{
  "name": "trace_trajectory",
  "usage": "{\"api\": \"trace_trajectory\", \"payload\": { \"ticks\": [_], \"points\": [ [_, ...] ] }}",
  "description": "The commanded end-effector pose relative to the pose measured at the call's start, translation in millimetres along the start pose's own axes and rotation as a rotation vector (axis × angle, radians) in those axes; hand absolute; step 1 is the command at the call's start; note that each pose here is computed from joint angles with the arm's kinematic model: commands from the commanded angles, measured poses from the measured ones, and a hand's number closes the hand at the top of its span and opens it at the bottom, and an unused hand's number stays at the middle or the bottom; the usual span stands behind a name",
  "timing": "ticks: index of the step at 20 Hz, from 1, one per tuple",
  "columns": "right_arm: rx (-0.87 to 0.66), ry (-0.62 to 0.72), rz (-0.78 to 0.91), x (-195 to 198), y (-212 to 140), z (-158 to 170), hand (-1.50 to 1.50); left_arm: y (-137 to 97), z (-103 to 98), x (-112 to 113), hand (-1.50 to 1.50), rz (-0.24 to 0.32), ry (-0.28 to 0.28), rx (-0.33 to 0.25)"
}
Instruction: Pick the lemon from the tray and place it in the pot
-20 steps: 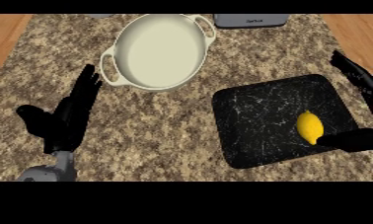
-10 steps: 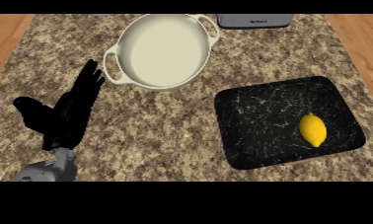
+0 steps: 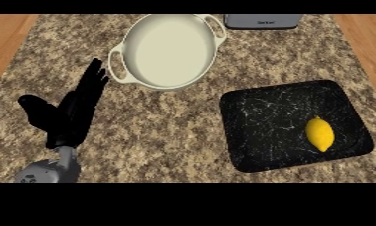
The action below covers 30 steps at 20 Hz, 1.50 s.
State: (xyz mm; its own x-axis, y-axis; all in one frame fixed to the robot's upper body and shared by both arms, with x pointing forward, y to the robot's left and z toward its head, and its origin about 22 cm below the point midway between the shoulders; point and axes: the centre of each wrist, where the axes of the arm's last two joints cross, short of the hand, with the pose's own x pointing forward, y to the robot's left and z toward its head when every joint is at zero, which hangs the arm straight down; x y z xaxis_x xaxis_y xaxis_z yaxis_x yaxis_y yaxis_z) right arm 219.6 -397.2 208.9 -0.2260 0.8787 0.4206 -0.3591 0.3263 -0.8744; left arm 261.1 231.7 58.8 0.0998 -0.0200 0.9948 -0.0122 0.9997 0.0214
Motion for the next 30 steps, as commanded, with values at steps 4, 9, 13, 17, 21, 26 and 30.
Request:
{"api": "trace_trajectory", "payload": {
  "ticks": [4,9,13,17,21,26,30],
  "points": [
    [0.052,0.116,-0.004,32.6,20.1,-23.1,-1.5,-20.4,-6.9,4.6,0.0,0.012,-0.015,-0.012],
    [0.148,0.188,0.014,9.2,40.3,-30.9,-1.5,2.4,2.4,12.7,0.0,-0.008,-0.035,-0.024],
    [0.179,0.241,0.117,6.8,43.5,-46.6,-1.5,-10.7,-2.2,12.8,0.0,0.014,-0.006,-0.017],
    [0.165,0.264,0.106,-3.6,46.6,-31.1,-1.5,-1.6,-1.9,6.4,0.0,-0.002,0.0,0.0],
    [0.121,0.242,0.059,8.1,69.1,-47.8,-1.5,19.4,1.0,0.3,0.0,0.017,-0.001,-0.001],
    [0.111,0.225,0.039,8.4,70.6,-47.0,-1.5,6.5,-9.8,19.3,0.0,0.011,-0.004,-0.024],
    [0.104,0.257,0.029,21.3,90.4,-52.6,-1.5,-17.0,-3.8,-3.3,0.0,0.004,-0.001,-0.011]
  ]
}}
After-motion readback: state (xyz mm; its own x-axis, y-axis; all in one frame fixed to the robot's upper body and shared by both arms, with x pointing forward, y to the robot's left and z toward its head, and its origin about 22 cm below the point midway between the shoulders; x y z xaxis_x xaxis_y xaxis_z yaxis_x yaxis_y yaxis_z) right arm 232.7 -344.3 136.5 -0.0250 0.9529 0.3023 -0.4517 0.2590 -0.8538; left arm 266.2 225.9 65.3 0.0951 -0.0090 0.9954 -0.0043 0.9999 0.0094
